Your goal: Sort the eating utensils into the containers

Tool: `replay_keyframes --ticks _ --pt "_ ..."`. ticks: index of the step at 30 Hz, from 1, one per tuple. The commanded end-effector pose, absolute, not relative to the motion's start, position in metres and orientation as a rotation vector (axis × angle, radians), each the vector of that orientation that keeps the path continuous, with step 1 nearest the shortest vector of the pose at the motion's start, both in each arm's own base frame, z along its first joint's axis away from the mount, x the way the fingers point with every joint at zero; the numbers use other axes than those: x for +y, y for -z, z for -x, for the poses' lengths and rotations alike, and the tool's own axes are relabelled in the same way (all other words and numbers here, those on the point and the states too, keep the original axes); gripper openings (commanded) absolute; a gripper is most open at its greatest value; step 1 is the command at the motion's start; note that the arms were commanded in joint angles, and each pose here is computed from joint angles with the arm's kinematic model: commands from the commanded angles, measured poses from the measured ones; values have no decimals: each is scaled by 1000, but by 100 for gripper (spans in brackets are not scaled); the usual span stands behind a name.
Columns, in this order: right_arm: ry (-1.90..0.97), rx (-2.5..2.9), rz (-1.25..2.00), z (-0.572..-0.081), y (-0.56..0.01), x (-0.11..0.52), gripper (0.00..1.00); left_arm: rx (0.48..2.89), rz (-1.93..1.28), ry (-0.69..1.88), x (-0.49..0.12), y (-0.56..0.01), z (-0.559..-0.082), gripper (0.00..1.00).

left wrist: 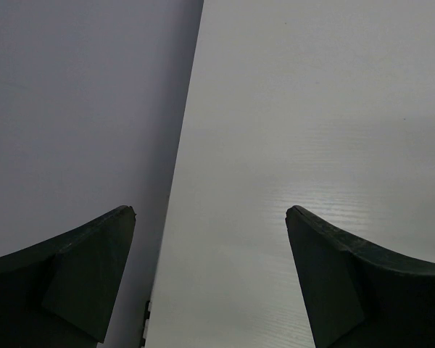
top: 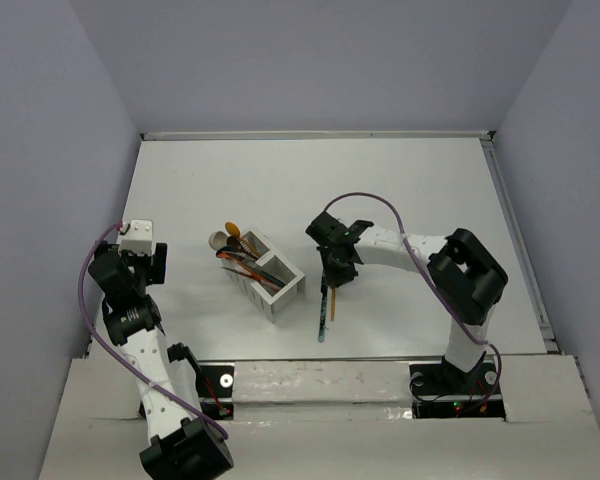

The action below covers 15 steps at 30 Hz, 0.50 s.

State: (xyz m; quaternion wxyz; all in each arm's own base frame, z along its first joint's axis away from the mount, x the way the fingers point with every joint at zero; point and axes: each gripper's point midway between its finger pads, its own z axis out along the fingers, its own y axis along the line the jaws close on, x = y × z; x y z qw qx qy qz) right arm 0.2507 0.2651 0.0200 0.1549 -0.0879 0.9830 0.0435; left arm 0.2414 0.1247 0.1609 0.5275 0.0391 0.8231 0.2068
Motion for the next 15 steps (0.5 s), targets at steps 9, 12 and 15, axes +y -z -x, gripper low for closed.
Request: replay_keyframes --ticks 9,12,15 --pt "64 2851 261 -259 -10 240 24 1911 -109 -532 127 -175 -244 99" --pt "149 2849 250 -263 -10 228 19 1914 -104 -536 128 -174 -244 99" --pt "149 2875 248 -263 -5 221 14 1915 -103 -542 129 -174 -243 99"
